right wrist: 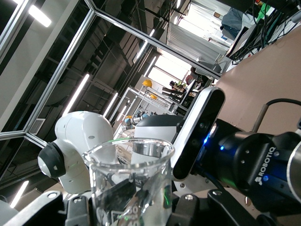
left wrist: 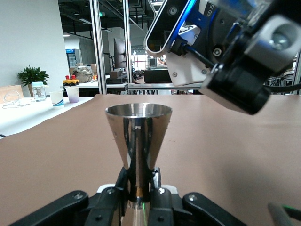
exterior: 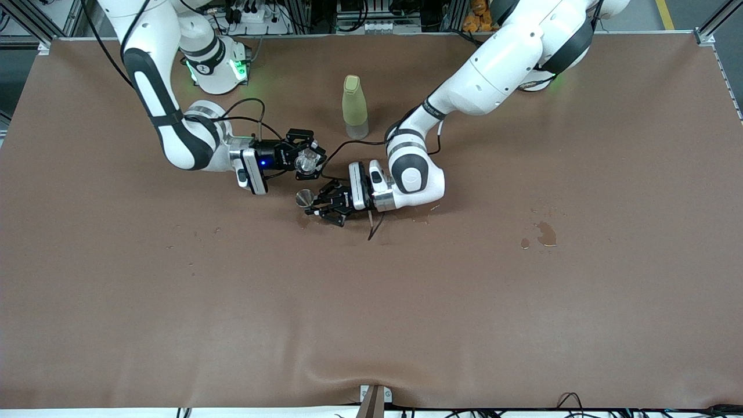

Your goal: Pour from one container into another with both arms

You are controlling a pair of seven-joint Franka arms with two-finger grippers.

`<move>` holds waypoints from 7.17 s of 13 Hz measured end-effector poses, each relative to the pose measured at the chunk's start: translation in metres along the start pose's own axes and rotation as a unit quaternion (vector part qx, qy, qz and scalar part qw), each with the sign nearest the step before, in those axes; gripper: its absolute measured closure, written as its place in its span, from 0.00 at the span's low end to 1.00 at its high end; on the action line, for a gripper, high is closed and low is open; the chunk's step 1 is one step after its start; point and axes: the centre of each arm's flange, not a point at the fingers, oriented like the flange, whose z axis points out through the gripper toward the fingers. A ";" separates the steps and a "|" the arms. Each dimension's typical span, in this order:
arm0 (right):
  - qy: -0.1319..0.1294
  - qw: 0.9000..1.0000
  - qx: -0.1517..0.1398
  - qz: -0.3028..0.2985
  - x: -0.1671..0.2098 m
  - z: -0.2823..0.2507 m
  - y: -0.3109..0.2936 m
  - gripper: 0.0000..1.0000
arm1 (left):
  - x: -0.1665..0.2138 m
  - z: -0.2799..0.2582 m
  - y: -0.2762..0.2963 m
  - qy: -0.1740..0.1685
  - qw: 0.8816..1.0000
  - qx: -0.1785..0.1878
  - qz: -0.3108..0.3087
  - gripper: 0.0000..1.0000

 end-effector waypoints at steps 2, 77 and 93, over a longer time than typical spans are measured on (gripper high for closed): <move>0.004 1.000 -0.002 0.010 0.002 -0.003 0.001 0.85 | -0.001 -0.001 -0.001 0.000 1.000 0.001 -0.001 0.79; -0.123 0.890 -0.041 -0.437 0.165 -0.286 0.003 0.85 | -0.018 -0.369 -0.118 -0.015 0.996 -0.068 0.051 0.79; -0.144 0.841 -0.001 -0.521 0.099 -0.339 0.182 0.85 | -0.137 -0.642 -0.103 -0.025 0.998 -0.059 -0.013 0.79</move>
